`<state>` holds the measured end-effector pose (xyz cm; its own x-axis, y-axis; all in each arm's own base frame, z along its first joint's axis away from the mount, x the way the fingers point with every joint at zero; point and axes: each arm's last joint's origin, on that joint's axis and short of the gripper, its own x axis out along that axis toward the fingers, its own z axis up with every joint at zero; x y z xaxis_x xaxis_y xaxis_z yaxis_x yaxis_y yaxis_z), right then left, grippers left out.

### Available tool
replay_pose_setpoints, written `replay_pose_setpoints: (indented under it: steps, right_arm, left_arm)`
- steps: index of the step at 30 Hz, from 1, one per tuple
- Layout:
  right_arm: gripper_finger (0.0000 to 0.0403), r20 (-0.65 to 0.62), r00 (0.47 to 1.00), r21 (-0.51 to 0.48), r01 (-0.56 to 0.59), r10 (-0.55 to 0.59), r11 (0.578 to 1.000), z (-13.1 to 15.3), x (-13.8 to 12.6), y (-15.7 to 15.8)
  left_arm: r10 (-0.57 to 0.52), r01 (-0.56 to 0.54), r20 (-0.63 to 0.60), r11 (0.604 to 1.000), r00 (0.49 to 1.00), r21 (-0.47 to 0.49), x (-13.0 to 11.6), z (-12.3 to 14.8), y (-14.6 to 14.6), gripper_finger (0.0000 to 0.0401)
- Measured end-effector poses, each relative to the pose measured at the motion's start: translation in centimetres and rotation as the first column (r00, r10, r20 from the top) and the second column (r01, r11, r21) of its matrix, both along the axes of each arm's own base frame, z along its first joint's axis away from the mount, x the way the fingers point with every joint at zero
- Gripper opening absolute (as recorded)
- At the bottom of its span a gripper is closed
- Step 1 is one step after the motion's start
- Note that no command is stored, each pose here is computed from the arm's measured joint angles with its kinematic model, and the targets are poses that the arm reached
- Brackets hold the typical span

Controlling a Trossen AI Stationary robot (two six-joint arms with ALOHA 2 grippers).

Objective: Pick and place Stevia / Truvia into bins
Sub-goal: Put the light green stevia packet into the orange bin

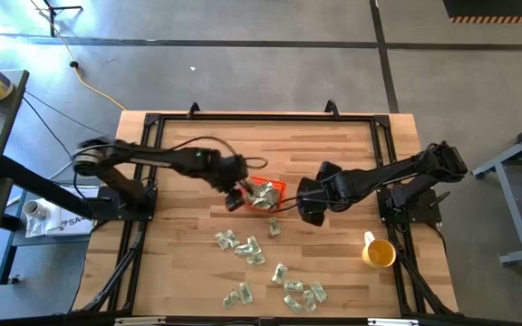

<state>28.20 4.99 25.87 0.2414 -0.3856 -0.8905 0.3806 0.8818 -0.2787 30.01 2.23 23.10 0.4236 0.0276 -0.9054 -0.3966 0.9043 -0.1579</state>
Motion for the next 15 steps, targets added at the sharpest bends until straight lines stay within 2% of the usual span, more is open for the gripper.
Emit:
replay_pose_setpoints:
  steps: [4, 7, 10, 15]
  right_arm:
    - [0.0263, -0.092, 0.976, 0.115, -0.186, 0.197, 0.976, -0.8, 0.1, 1.5]
    - [0.0263, -0.083, 0.946, 0.162, -0.297, 0.312, 0.941, -0.3, -1.0, 4.0]
    - [0.0263, -0.087, 0.941, 0.201, -0.306, 0.328, 0.931, -0.1, -2.4, 6.4]
    - [0.0263, -0.003, 0.966, 0.422, -0.234, 0.26, 0.876, -1.1, -3.1, 11.9]
  left_arm:
    - [-0.016, 0.016, -0.004, 0.998, 1.0, 0.069, -2.8, 2.4, -2.4, 0.0293]
    - [0.026, -0.025, -0.01, 0.993, 1.0, 0.115, -5.1, 3.1, -3.8, 0.0286]
    - [0.071, -0.068, -0.018, 0.987, 0.997, 0.143, -7.3, 2.7, -4.8, 0.0273]
    - [0.123, -0.119, -0.02, 0.981, 0.992, 0.154, -10.0, 1.1, -5.4, 0.0251]
